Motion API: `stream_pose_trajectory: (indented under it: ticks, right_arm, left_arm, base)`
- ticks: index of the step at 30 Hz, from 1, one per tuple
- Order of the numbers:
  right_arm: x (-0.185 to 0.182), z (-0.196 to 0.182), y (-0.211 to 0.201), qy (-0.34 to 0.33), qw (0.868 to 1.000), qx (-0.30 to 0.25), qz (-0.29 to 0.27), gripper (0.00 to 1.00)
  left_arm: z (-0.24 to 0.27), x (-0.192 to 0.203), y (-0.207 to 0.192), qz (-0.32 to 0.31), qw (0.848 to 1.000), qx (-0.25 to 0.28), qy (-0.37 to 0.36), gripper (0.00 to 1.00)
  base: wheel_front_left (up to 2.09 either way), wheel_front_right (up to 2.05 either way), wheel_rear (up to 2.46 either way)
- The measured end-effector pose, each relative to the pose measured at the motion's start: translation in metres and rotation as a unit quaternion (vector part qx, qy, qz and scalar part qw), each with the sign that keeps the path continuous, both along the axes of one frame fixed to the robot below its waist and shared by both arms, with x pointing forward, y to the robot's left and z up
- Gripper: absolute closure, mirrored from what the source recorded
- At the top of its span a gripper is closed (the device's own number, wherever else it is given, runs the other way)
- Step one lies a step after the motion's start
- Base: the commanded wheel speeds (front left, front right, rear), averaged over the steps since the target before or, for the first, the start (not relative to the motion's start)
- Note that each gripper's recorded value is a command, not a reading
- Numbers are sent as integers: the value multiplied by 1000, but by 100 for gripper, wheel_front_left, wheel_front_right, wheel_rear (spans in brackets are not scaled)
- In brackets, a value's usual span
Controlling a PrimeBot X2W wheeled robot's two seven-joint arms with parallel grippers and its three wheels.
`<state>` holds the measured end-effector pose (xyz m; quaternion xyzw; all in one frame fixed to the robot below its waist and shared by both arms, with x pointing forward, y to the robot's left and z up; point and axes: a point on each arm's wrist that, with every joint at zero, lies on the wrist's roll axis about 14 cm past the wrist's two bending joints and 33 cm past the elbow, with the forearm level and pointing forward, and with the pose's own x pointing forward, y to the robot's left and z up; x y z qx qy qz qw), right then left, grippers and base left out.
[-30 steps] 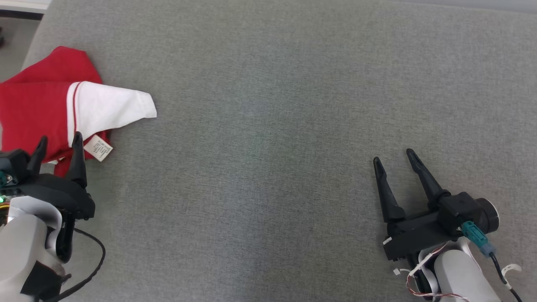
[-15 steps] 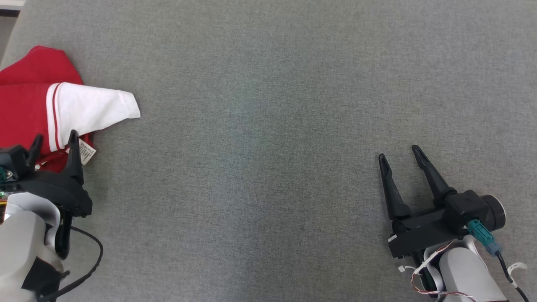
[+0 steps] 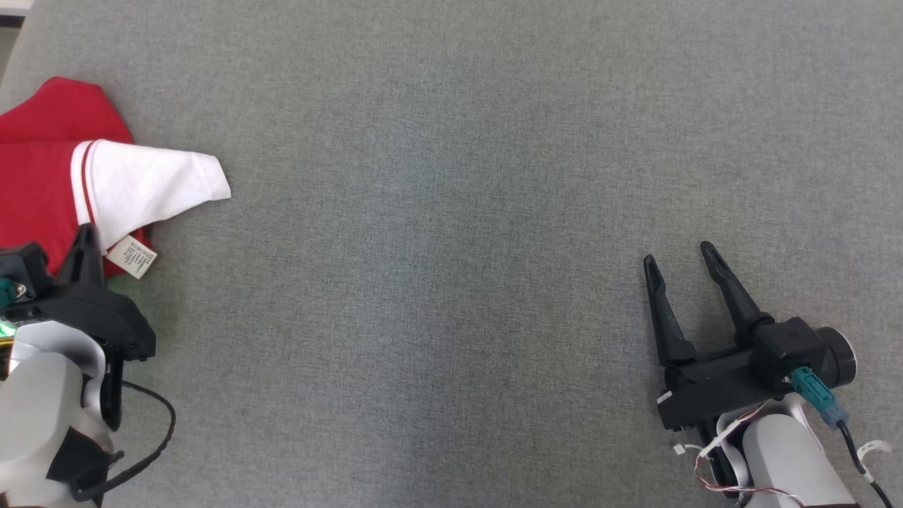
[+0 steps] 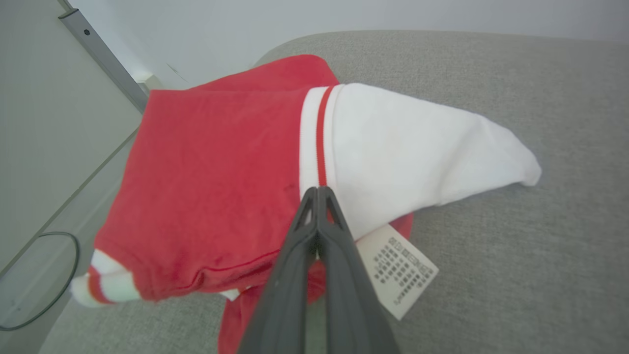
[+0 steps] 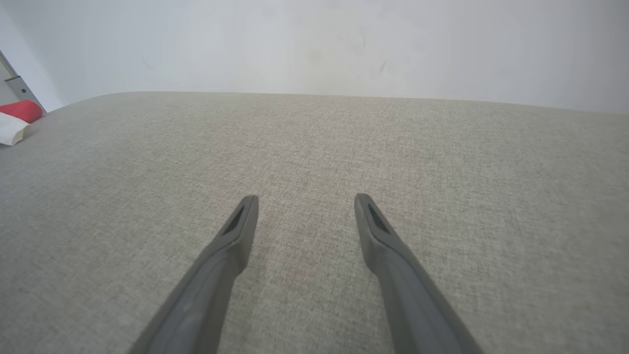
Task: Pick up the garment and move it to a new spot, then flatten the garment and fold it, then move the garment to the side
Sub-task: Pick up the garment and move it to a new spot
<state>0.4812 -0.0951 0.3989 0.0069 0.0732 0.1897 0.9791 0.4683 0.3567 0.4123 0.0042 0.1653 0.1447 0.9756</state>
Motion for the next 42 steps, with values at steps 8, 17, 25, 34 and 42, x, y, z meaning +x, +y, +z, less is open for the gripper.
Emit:
stream_pose_trajectory:
  ticks: [8, 17, 25, 34, 42]
  right_arm:
    - [-1, 5, 2, -3, 1000, 2, -1, 0]
    - [-7, 23, 10, -14, 1000, 25, -10, 0]
    - [-16, 61, 10, -51, 997, 47, -29, 0]
    - [-34, 93, -1, -83, 994, 57, -49, 0]
    - [-55, 103, -22, -90, 991, 64, -78, 0]
  left_arm:
    - [8, -2, 3, 7, 1000, 5, -7, 100]
    - [69, 12, 8, -3, 995, 26, -94, 92]
    - [120, 0, -14, -43, 983, 28, -176, 0]
    - [120, -32, -34, -55, 980, 9, -190, 0]
    - [88, -55, -67, -73, 983, -21, -168, 0]
  base:
    - [0, 0, 0]
    - [0, 0, 0]
    - [0, 0, 0]
    - [0, 0, 0]
    - [0, 0, 0]
